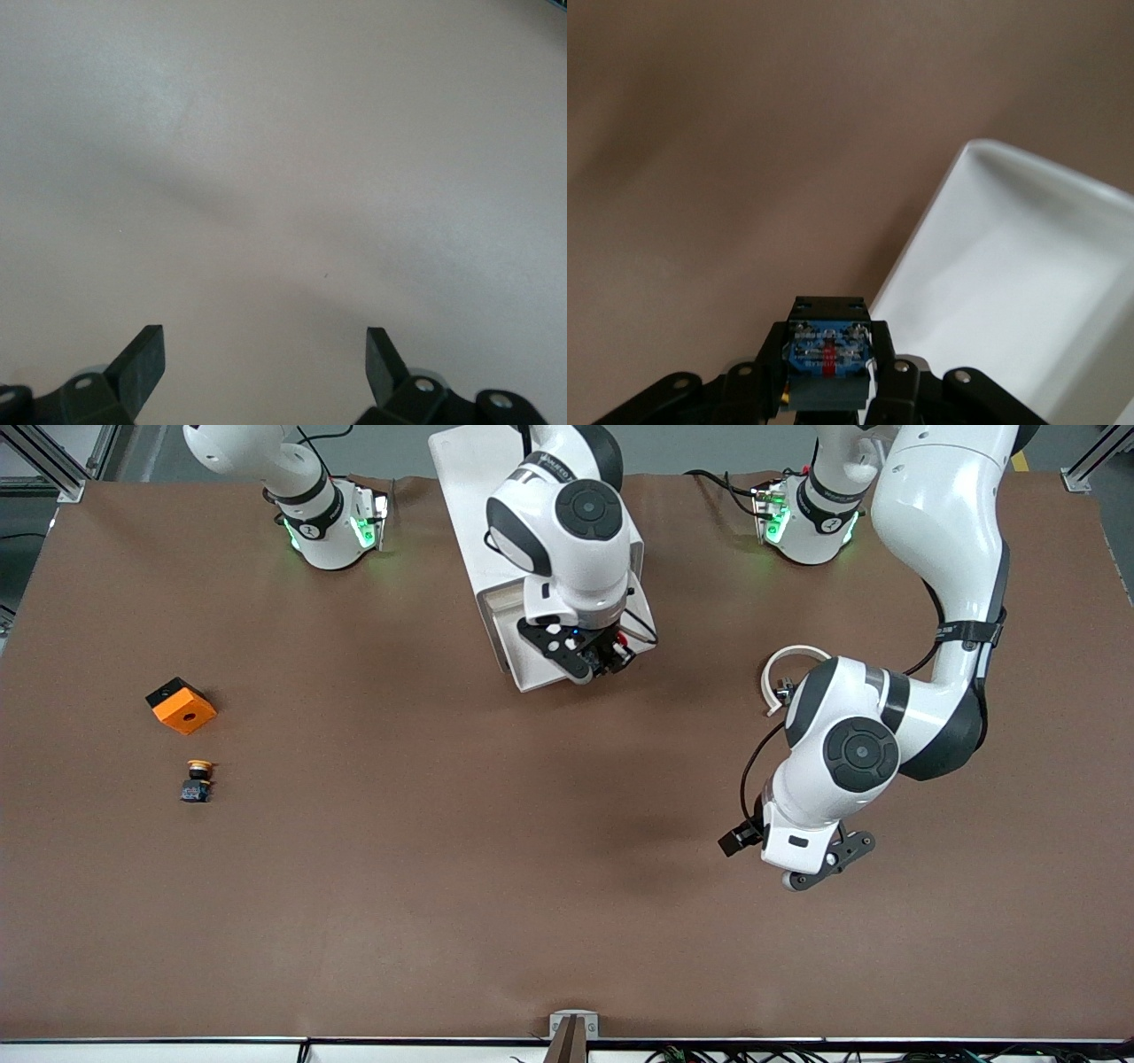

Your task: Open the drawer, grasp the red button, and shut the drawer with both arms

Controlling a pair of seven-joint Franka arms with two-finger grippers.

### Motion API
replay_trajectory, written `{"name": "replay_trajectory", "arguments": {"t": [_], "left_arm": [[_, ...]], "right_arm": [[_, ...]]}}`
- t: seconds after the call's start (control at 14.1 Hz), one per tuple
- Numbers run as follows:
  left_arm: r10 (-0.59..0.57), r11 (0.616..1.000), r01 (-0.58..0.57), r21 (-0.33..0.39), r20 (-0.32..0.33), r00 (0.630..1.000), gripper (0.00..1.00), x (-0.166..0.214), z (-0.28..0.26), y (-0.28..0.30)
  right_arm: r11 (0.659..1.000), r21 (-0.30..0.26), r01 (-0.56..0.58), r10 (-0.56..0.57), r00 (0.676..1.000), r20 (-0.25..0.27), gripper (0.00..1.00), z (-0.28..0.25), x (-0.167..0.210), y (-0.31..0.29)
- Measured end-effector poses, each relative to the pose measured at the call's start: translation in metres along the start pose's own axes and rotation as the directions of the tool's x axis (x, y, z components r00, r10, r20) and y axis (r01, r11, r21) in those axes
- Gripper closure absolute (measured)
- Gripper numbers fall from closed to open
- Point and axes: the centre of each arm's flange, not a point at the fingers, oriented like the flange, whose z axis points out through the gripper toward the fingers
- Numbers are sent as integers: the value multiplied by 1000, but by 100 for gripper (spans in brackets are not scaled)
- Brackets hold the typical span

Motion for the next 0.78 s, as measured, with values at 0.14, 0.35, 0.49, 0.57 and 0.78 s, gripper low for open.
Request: {"name": "replay_trajectory", "arguments": {"t": [0.14, 0.35, 0.49, 0.57, 0.78], "left_arm": [[12, 1000, -12, 0, 1, 1000, 0, -6, 1, 5], [42, 999, -42, -1, 3, 999, 0, -23, 1, 19], [68, 998, -68, -3, 12, 998, 0, -38, 3, 31], [84, 996, -84, -7, 20, 996, 0, -48, 4, 37], [129, 992, -128, -13, 44, 991, 0, -75, 8, 53]], "right_arm": [[1000, -5, -10, 10, 1000, 3, 59, -18, 37, 0], [998, 1, 61, -61, 998, 9, 59, -50, 111, 12], [994, -6, 112, -112, 994, 18, 59, -66, 170, 29], [992, -4, 129, -129, 991, 20, 59, -71, 197, 37], [983, -9, 181, -180, 983, 28, 59, -66, 263, 60]]}}
